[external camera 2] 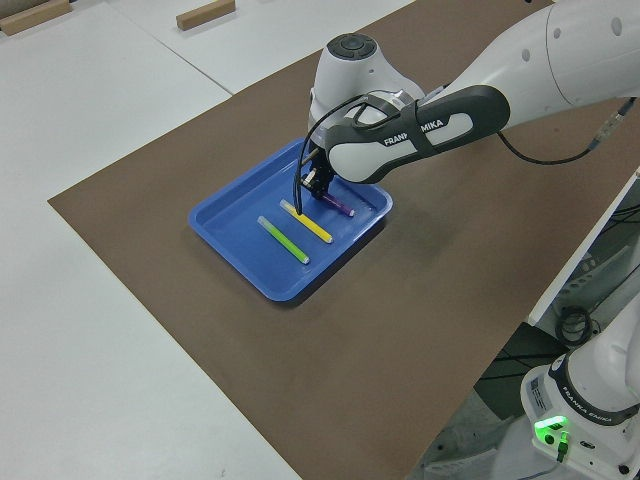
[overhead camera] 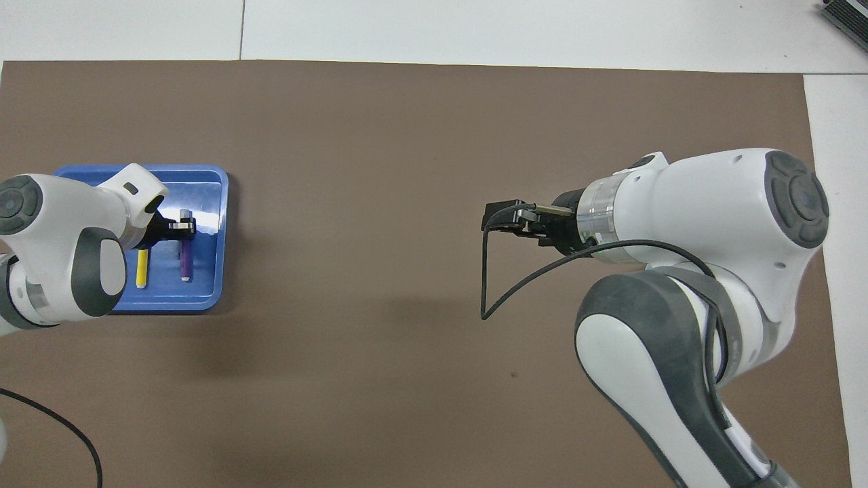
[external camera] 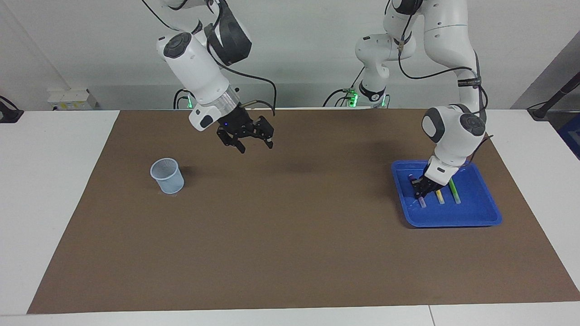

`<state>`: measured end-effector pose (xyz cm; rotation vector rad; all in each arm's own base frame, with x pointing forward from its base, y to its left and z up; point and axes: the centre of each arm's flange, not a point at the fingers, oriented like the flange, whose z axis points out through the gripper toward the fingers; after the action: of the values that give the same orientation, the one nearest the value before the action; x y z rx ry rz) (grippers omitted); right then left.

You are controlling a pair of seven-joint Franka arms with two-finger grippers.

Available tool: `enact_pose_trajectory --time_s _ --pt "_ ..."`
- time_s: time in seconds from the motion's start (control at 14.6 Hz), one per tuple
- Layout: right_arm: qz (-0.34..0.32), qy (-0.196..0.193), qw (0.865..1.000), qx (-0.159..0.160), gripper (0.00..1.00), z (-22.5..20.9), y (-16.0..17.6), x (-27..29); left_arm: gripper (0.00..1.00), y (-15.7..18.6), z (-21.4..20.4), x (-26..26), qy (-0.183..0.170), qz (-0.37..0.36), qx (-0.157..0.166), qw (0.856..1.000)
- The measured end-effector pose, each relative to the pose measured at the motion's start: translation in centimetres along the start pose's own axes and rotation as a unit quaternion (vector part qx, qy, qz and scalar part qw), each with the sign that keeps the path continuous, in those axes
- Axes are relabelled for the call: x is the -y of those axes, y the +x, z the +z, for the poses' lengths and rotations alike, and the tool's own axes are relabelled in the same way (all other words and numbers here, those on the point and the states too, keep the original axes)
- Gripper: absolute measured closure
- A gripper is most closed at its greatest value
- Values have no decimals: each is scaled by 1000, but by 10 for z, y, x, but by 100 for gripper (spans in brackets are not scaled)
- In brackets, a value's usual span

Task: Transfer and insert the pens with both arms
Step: 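Close the left gripper on the purple pen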

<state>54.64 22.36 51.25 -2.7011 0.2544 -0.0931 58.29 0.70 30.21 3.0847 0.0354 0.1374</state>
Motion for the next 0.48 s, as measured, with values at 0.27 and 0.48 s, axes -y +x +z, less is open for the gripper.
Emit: enact_pose_trajectory --time_s 0.27,0.48 --pt "-3 0 1000 1 0 1 -2 3 83 0 0 0 0 -1 0 1000" --pt "-3 0 1000 1 0 1 -2 3 83 0 -1 1 -1 -2 10 1000"
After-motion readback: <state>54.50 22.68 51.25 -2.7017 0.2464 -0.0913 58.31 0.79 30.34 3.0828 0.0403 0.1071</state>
